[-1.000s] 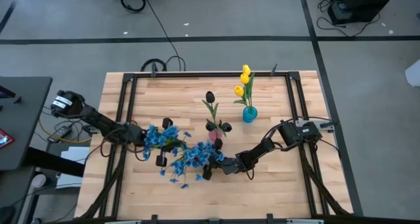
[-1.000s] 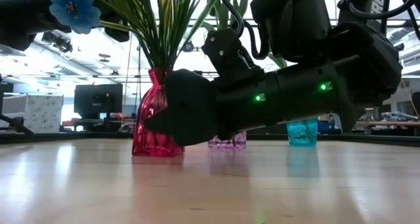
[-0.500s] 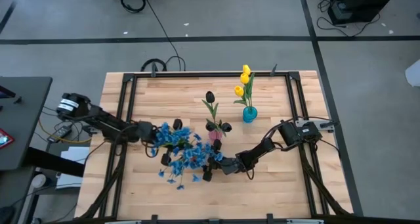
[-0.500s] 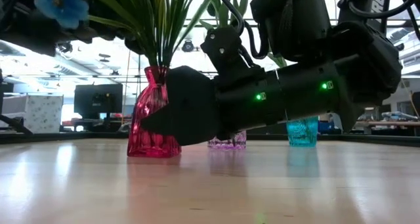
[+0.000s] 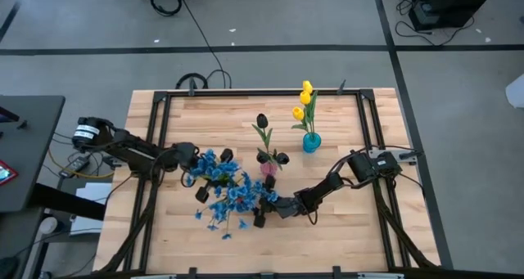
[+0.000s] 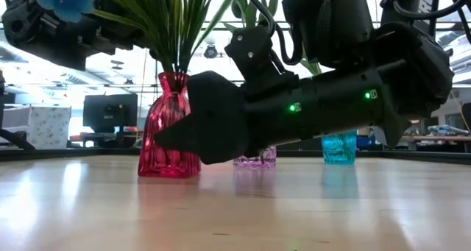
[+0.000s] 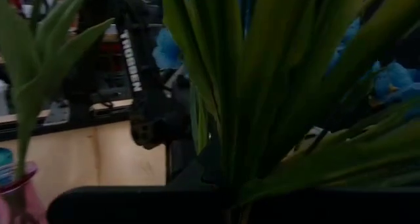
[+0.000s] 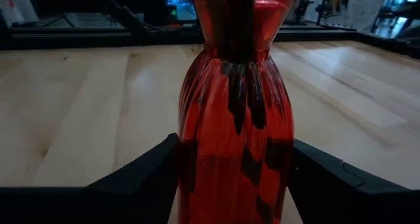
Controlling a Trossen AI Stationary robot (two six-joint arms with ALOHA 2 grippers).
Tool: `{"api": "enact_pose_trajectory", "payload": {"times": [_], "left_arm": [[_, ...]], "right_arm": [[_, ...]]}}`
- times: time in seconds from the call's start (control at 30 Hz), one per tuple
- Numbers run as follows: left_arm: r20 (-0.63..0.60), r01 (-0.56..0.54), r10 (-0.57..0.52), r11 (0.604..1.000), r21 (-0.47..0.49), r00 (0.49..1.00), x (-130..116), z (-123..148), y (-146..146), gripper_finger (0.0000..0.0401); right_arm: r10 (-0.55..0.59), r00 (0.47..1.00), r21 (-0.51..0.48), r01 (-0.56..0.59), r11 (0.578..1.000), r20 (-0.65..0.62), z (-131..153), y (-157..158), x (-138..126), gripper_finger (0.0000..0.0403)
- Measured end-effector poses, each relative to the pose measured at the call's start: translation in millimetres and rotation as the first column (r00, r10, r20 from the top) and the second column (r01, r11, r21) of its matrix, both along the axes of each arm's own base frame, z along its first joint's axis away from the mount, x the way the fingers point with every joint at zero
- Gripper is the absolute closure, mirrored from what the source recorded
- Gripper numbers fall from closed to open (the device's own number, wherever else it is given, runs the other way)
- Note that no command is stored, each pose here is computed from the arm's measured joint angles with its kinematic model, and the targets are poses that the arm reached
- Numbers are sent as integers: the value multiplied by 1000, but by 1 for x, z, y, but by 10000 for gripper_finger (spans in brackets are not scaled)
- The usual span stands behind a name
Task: Sort flowers into vase by color
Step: Put the blue flower into the red vase
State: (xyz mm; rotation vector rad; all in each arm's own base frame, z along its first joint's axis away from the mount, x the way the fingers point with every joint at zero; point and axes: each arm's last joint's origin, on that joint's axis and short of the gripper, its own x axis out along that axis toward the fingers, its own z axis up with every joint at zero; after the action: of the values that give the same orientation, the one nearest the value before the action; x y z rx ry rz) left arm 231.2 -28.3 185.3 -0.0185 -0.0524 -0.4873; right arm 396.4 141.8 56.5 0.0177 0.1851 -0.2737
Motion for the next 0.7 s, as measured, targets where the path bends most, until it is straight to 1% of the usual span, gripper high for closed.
{"api": "enact_pose_trajectory", "payload": {"times": [0.2, 0.27, 0.4, 0.7], "left_arm": [[-24, 112, -111, 993, 24, 994, 13, -3, 0, 380], [-54, 160, -159, 987, 20, 986, 19, -7, 3, 380], [-77, 250, -249, 968, 1, 965, 29, -12, 4, 380], [-86, 333, -332, 943, -5, 939, 32, -22, 3, 380]], "right_arm": [[76, 997, -12, -76, 997, -6, 0, 2, 1, 143], [93, 996, -7, -93, 996, -7, 1, 1, 1, 144], [119, 993, -3, -119, 993, -9, 1, 2, 1, 143], [175, 985, 2, -175, 985, -11, 1, 3, 2, 146]]}}
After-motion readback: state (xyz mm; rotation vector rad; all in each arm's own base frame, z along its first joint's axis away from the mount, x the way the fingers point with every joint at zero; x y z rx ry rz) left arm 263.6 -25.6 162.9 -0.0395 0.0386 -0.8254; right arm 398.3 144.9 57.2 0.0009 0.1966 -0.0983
